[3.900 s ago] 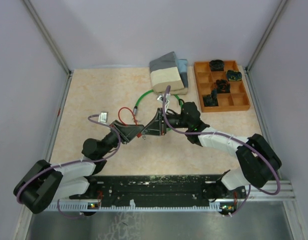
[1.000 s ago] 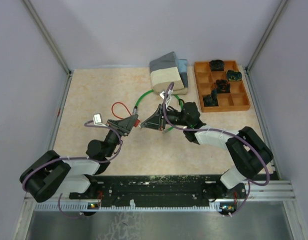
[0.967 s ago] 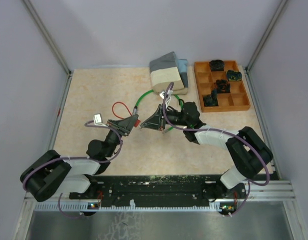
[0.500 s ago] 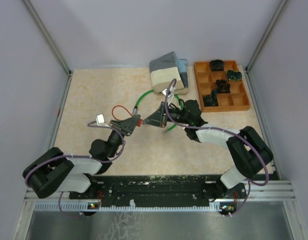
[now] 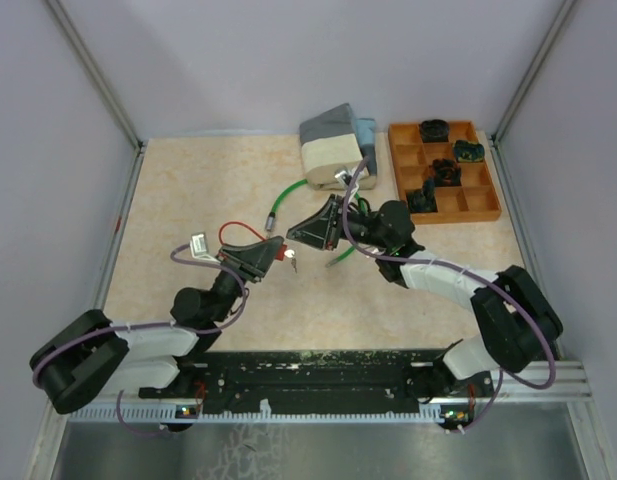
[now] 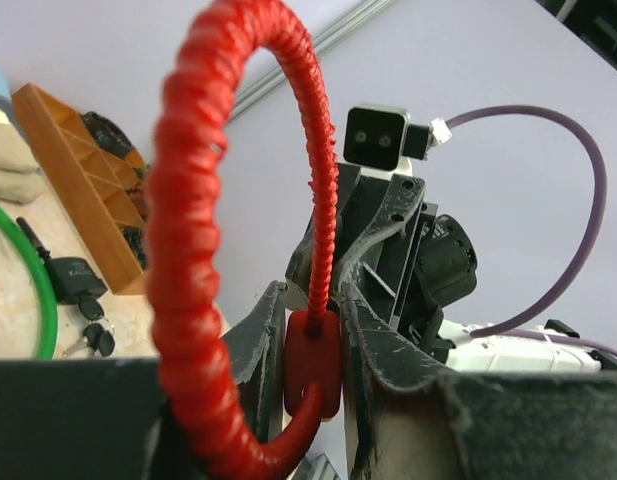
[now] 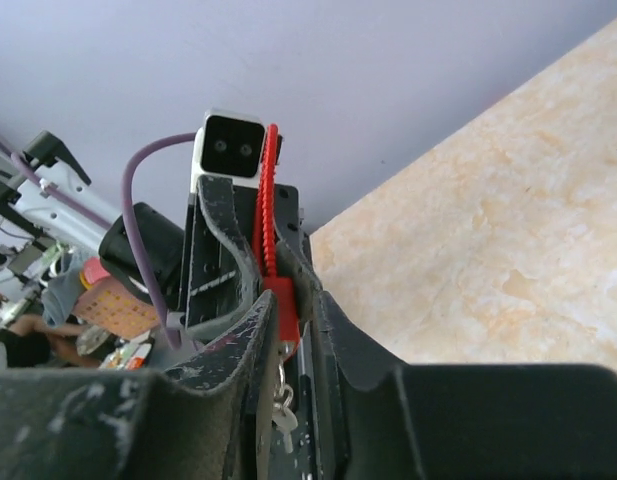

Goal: Unlock with the key
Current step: Unlock the lock.

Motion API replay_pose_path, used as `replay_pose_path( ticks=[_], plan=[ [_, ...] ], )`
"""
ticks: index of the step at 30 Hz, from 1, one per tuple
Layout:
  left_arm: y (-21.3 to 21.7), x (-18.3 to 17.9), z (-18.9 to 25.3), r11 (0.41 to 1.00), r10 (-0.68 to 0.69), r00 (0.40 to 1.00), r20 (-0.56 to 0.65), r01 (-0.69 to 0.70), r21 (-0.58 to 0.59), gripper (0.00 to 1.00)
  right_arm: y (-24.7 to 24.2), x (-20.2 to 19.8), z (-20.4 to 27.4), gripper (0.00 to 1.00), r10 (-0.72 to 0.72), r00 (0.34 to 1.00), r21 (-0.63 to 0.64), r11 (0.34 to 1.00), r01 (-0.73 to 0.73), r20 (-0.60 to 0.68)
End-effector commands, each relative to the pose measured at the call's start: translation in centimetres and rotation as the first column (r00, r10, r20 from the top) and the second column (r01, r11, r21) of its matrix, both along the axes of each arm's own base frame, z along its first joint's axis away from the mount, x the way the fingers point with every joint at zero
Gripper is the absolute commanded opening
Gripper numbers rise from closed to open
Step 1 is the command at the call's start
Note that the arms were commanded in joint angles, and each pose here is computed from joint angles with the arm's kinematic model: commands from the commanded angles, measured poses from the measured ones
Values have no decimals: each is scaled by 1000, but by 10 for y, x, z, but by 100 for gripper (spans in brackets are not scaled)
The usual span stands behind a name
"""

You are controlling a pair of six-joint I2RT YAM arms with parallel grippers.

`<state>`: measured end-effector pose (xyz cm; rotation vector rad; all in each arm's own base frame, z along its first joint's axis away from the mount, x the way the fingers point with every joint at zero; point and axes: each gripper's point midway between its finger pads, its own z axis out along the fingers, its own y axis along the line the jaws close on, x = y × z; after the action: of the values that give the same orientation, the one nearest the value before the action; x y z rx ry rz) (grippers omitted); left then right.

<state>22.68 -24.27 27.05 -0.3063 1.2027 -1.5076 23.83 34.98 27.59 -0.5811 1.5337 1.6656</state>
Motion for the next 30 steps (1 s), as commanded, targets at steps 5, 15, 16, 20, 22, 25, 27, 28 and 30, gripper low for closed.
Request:
replay_pose_path(
  ticks=[5, 15, 16, 20, 22, 25, 27, 28, 30],
  plan=[
    [16, -10, 38, 997, 49, 990, 129, -40, -70, 0, -16, -21, -4, 25, -19, 999, -29, 999, 20, 43],
    [11, -10, 40, 997, 23, 991, 135, -12, -77, 0, -18, -35, 1, 30, 18, 998, -3, 1000, -18, 59],
    [10, -10, 40, 997, 20, 991, 133, -10, -78, 0, -17, -36, 3, 30, 22, 998, 6, 1000, -23, 62],
    [9, -10, 40, 997, 15, 991, 133, -5, -76, 0, -16, -39, 10, 29, 53, 996, 42, 998, -56, 67],
    [9, -9, 40, 997, 16, 991, 132, -6, -75, 0, -15, -42, 12, 28, 71, 995, 58, 996, -75, 66],
    [7, -9, 39, 997, 13, 992, 129, -3, -74, 0, -12, -42, 12, 26, 85, 995, 65, 994, -89, 59],
    [7, -9, 40, 997, 8, 991, 132, 2, -78, 0, -10, -41, 10, 24, 89, 995, 61, 994, -92, 51],
    [7, -9, 40, 997, 9, 991, 131, 2, -78, 0, -9, -41, 10, 24, 89, 995, 61, 994, -91, 49],
    [7, -9, 40, 997, 8, 991, 131, 3, -81, 0, -8, -38, 7, 24, 72, 997, 56, 996, -74, 36]
  ],
)
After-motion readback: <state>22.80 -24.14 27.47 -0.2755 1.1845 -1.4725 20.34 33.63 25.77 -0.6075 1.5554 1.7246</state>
